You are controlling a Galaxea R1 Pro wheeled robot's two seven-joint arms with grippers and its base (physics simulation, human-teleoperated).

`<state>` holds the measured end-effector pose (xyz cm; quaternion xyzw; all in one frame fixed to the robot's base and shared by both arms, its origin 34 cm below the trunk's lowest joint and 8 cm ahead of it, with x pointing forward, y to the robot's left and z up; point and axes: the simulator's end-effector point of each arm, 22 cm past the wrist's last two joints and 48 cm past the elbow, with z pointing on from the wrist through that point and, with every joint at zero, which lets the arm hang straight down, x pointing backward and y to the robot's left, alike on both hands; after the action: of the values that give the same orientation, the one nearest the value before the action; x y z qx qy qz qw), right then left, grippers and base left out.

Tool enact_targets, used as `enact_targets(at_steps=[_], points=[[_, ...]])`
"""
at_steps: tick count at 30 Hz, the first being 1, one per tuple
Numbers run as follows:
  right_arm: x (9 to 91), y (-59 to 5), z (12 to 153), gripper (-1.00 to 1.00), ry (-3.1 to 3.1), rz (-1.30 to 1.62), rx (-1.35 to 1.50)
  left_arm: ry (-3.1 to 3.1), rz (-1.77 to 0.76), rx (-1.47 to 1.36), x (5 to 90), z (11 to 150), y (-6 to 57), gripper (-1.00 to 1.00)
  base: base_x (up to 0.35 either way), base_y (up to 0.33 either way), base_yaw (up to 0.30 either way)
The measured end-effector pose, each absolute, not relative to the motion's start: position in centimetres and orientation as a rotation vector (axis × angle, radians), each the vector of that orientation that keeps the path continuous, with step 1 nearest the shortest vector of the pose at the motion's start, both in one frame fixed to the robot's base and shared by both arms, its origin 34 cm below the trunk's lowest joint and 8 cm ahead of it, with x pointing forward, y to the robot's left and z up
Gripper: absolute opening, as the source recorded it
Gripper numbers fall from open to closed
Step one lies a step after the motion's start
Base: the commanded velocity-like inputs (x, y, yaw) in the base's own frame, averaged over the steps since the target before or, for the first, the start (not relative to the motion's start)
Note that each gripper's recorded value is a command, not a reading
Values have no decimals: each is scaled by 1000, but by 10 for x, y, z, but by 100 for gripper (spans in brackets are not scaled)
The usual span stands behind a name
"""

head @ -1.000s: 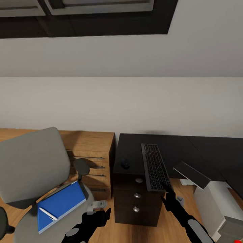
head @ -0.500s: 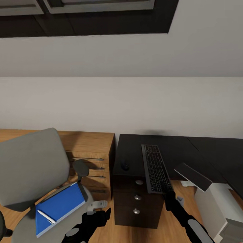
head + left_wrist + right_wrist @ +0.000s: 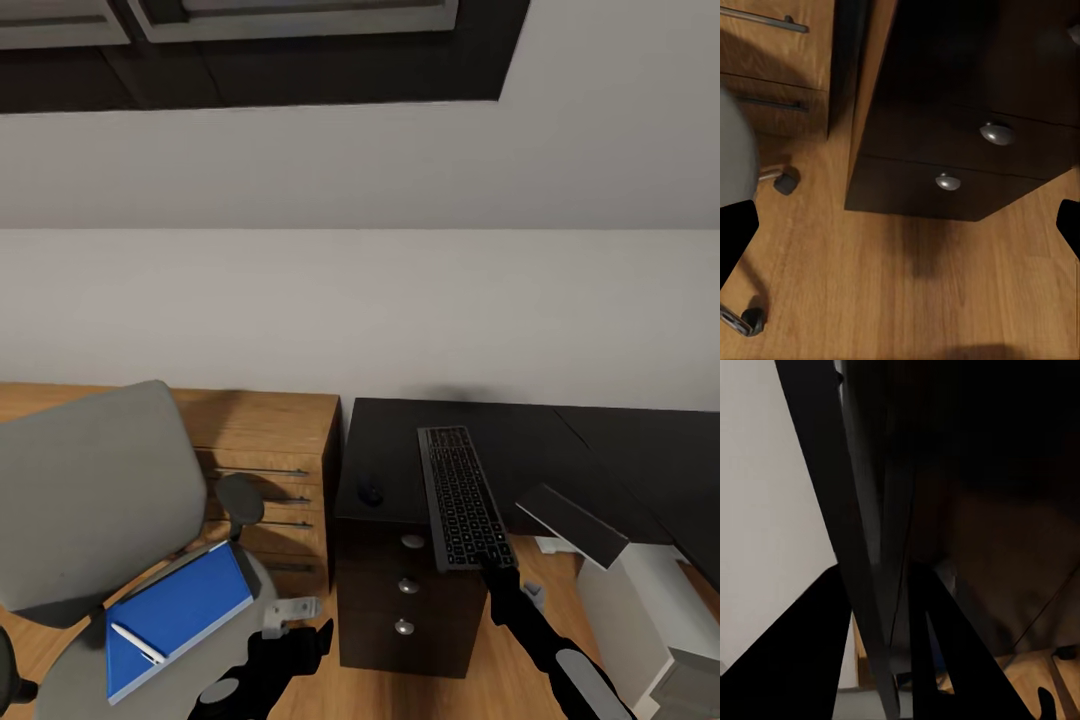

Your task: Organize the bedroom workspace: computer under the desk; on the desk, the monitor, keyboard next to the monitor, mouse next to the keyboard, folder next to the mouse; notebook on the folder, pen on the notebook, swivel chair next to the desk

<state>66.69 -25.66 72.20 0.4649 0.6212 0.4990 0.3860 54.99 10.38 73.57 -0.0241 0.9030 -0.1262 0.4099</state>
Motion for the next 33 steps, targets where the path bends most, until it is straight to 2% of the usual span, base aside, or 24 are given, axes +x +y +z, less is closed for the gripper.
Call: enact_targets(at_steps=[20,33], points=[[694,-251,848,-100,1449,1338,984,2275,-313,-51,550,769,101,100,0,0,0],[644,-255,912,-100,1429,1209,937,2274,-314,-48,550,790,100,100,0,0,0]])
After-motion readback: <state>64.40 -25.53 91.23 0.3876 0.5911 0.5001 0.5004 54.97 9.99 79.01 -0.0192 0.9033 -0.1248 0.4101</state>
